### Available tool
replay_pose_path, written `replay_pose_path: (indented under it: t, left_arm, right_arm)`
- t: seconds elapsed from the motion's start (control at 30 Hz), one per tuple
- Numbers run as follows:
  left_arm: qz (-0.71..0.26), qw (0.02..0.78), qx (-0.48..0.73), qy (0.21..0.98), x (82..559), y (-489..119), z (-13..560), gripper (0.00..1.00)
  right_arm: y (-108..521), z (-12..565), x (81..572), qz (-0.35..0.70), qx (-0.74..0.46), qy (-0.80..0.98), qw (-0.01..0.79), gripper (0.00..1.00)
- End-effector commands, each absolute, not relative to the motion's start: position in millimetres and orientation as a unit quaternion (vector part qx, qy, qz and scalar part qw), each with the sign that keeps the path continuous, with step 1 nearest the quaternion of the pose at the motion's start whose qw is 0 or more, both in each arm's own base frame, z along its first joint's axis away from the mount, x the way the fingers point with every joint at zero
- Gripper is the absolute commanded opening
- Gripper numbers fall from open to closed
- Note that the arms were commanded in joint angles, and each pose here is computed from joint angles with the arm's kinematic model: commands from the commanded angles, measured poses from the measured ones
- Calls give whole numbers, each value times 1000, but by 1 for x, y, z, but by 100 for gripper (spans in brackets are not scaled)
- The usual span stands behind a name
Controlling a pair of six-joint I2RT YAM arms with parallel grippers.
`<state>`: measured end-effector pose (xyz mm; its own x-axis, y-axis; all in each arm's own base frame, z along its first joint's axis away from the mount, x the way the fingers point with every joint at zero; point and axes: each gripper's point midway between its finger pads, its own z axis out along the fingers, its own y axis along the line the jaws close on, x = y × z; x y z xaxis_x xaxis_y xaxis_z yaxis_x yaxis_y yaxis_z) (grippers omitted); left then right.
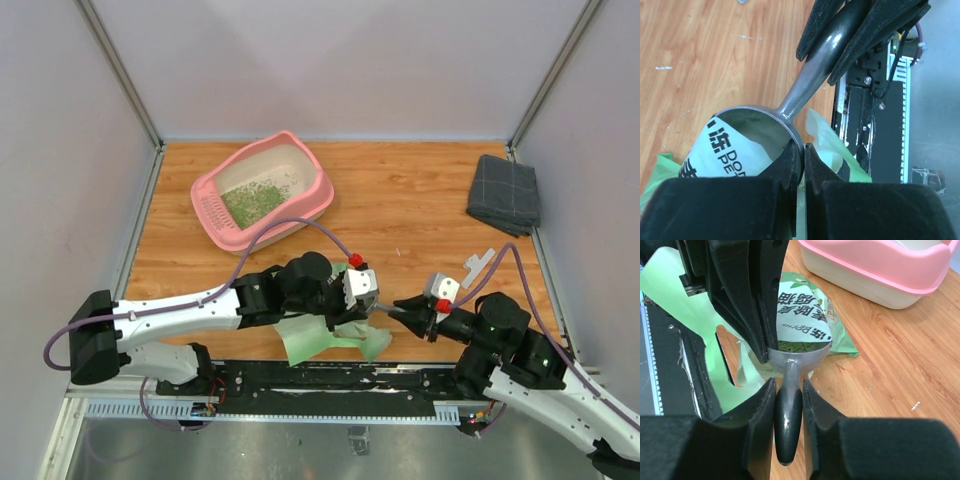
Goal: Fill the litter box with clean litter
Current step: 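Scoop the cat litter from the cat litter bag.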
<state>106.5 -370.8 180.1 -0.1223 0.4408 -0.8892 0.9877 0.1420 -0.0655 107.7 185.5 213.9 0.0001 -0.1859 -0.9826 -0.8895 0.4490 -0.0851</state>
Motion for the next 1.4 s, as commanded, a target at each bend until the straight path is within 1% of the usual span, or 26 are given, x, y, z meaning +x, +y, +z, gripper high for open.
replay_pose_path:
  t: [0.0, 0.07, 0.13, 0.27, 0.33, 0.47, 0.53, 0.6, 0.73, 0.9, 1.03, 1.2, 1.37]
  left_arm:
    - [-353, 421, 549, 630, 114, -370, 197, 0]
    - [-344, 424, 548, 634, 117, -370, 196, 0]
    - [-339, 425, 548, 635, 118, -369, 195, 0]
    - [-334, 429, 551, 634, 120, -370, 195, 0]
    - [-327, 429, 552, 636, 122, -371, 194, 0]
    - [-318, 432, 553, 638, 124, -371, 195, 0]
    - [-313, 437, 552, 637, 125, -370, 196, 0]
    - [-307, 440, 551, 638, 127, -369, 196, 0]
    - [-300, 443, 551, 640, 130, -368, 197, 0]
    - [-304, 448, 547, 638, 128, -368, 201, 0]
    - [-300, 448, 547, 640, 129, -367, 199, 0]
    - [-299, 447, 547, 641, 129, -367, 199, 0]
    - [-295, 451, 544, 644, 131, -367, 199, 0]
  right_arm:
    - [170, 255, 116, 289, -390, 641, 595, 33]
    - [160, 272, 116, 278, -381, 653, 593, 47]
    - [151, 287, 119, 259, -369, 669, 590, 50]
    - [137, 309, 124, 214, -368, 711, 560, 51]
    - [134, 308, 124, 191, -384, 736, 523, 52]
    - [126, 292, 118, 144, -404, 800, 419, 51]
    - [126, 288, 118, 133, -399, 819, 390, 52]
    - [136, 288, 120, 140, -392, 828, 376, 53]
    - [168, 290, 115, 195, -407, 823, 346, 55]
    - [180, 263, 124, 168, -413, 844, 298, 55]
    - [196, 243, 120, 184, -427, 848, 256, 54]
    - [196, 219, 123, 164, -426, 860, 229, 54]
    - [204, 205, 116, 184, -424, 862, 208, 54]
